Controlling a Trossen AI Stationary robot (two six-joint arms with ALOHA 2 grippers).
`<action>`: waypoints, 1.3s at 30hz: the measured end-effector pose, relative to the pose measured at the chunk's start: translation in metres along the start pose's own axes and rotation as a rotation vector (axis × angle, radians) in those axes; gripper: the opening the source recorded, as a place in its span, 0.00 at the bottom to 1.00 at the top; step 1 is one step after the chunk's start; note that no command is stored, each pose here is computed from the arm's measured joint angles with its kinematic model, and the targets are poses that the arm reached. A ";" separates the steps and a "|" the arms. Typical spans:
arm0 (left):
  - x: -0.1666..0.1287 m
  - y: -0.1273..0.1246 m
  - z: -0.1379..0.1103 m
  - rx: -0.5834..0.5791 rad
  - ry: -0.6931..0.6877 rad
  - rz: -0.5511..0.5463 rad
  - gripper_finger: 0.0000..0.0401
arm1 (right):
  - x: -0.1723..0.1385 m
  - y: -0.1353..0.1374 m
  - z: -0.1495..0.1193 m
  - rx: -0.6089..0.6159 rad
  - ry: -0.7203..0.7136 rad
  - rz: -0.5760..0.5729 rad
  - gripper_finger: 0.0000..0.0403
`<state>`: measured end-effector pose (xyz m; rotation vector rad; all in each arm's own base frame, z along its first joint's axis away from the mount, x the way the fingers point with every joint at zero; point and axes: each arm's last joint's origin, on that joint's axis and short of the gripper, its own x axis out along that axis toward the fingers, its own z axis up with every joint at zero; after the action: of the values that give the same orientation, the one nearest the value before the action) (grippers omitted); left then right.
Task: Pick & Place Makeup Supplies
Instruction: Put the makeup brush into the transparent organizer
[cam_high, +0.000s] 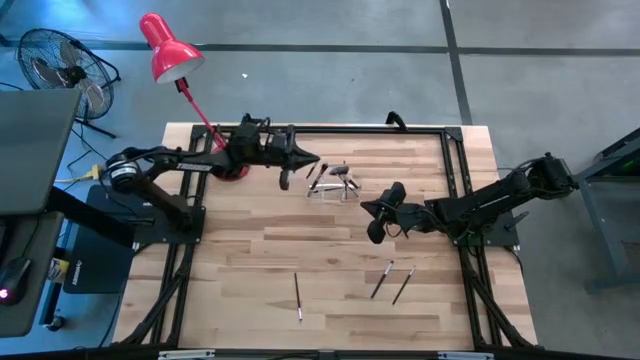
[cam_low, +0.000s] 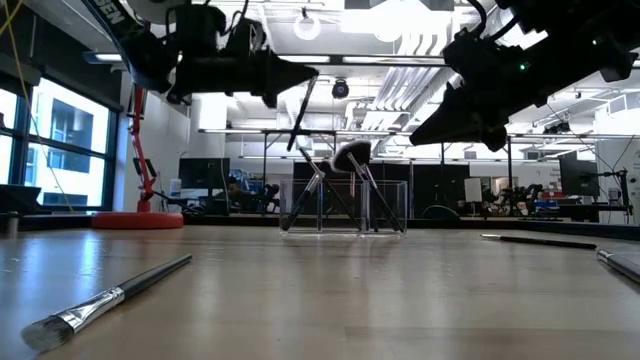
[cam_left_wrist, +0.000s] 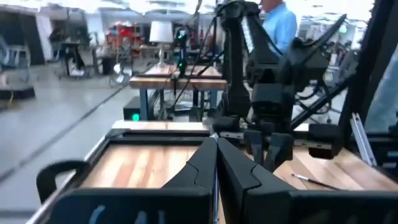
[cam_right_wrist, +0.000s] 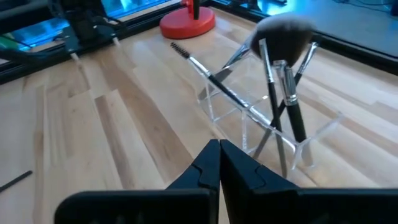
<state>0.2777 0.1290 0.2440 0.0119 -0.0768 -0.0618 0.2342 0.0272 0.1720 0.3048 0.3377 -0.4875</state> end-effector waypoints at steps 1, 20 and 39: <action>0.001 0.000 -0.002 0.001 0.008 -0.004 0.00 | 0.000 0.000 0.000 0.000 -0.001 -0.002 0.00; 0.012 0.009 -0.043 -0.020 0.119 0.022 0.00 | 0.000 -0.001 0.000 0.079 -0.011 -0.019 0.00; 0.013 0.013 -0.052 -0.057 0.158 0.117 0.13 | 0.000 -0.001 0.000 0.078 -0.017 -0.029 0.01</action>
<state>0.2956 0.1417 0.1934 -0.0451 0.0827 0.0542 0.2338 0.0263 0.1721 0.3719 0.3074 -0.5326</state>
